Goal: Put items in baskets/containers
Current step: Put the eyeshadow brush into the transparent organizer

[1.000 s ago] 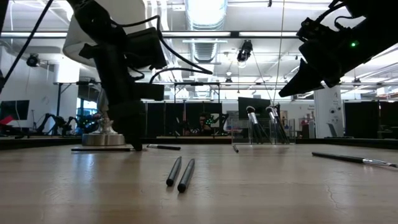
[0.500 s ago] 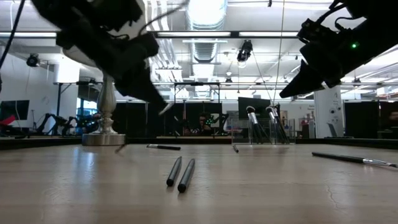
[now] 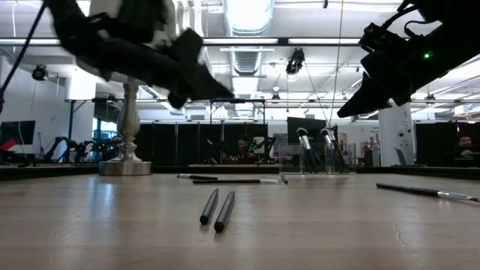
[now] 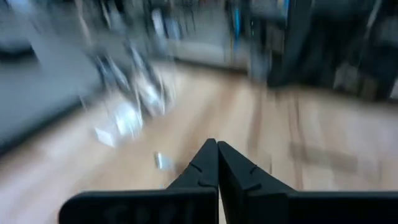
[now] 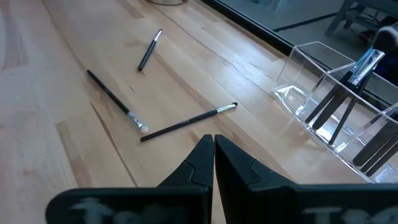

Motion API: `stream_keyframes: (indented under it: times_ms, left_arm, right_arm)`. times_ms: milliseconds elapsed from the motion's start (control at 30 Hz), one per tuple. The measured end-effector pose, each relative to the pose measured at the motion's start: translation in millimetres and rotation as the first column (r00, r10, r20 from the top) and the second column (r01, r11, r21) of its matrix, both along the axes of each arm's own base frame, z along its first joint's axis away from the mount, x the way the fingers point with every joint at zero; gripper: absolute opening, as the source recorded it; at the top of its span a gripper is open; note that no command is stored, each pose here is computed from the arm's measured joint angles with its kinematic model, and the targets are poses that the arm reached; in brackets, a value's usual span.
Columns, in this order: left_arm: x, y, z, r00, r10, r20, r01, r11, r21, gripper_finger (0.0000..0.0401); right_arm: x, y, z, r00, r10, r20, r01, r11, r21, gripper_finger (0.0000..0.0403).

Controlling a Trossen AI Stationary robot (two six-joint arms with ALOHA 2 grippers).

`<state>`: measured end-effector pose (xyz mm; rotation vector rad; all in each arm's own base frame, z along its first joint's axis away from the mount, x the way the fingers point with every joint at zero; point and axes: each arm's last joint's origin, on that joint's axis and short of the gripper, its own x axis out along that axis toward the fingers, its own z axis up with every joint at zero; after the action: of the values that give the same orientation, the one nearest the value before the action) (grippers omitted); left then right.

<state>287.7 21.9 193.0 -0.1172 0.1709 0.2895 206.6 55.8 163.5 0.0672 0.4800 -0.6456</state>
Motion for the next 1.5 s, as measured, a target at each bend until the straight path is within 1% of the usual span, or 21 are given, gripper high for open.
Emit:
stream_keyframes:
  times_ms: [67,100,167,233,300,433,533,633,700,767,900,1033,1133,1233,1367,1500]
  left_arm:
    - [12,0,-2,0.985,-0.047,-0.168,0.044,0.999,-0.024,0.0]
    - [18,-1,-2,0.971,-0.055,-0.232,0.05,0.998,-0.027,0.0001]
    - [29,-6,-4,0.944,-0.067,-0.322,0.068,0.998,-0.009,0.0003]
    - [39,-9,-7,0.926,-0.07,-0.372,0.08,0.997,0.013,0.0009]
    - [50,-9,-12,0.91,-0.069,-0.408,0.081,0.997,0.013,0.0019]
    - [67,-4,-28,0.861,-0.049,-0.507,0.063,0.998,0.01,0.0045]
    - [80,-3,-36,0.833,-0.057,-0.55,0.077,0.997,0.014,0.0063]
    - [93,-3,-38,0.829,-0.067,-0.556,0.095,0.995,0.021,0.0072]
    - [99,-3,-39,0.817,-0.079,-0.572,0.107,0.994,0.015,0.0073]
    - [105,-2,-37,0.815,-0.11,-0.569,0.125,0.992,-0.012,0.0073]
    - [114,-1,-41,0.789,-0.168,-0.591,0.154,0.985,-0.075,0.0073]
    - [120,3,-50,0.754,-0.166,-0.636,0.141,0.986,-0.089,0.0073]
    - [125,6,-53,0.754,-0.16,-0.637,0.133,0.987,-0.09,0.0074]
    - [125,9,-54,0.751,-0.17,-0.638,0.138,0.985,-0.1,0.0073]
    - [123,12,-55,0.749,-0.215,-0.627,0.158,0.977,-0.145,0.0072]
    - [122,14,-57,0.737,-0.229,-0.636,0.161,0.973,-0.163,0.0059]
  right_arm:
    - [0,0,0,1.0,0.0,0.0,0.0,1.0,0.0,0.0008]
    - [0,0,0,1.0,0.001,-0.001,-0.001,1.0,-0.001,0.0008]
    - [0,0,0,1.0,0.002,0.0,-0.002,1.0,-0.001,0.0008]
    - [0,0,0,1.0,0.002,0.0,-0.002,1.0,-0.001,0.0008]
    - [0,0,0,1.0,0.003,0.0,-0.003,1.0,0.0,0.0008]
    - [0,0,0,1.0,0.013,-0.002,-0.013,1.0,0.011,0.0008]
    - [0,1,0,1.0,0.017,-0.002,-0.017,1.0,0.015,0.0008]
    - [0,1,0,1.0,0.018,-0.003,-0.018,1.0,0.015,0.0008]
    - [0,1,0,1.0,0.018,-0.003,-0.018,1.0,0.015,0.0008]
    - [0,1,0,1.0,0.02,-0.004,-0.02,1.0,0.016,0.0008]
    - [0,1,-1,1.0,0.023,-0.006,-0.023,1.0,0.019,0.0008]
    - [0,1,-1,1.0,0.023,-0.006,-0.023,1.0,0.019,0.0008]
    - [0,1,-1,1.0,0.023,-0.008,-0.023,1.0,0.019,0.0008]
    - [0,1,-1,1.0,0.023,-0.008,-0.023,1.0,0.019,0.0008]
    - [0,0,-2,1.0,0.023,-0.009,-0.023,1.0,0.018,0.0008]
    - [0,0,-2,1.0,0.023,-0.009,-0.023,1.0,0.018,0.0008]
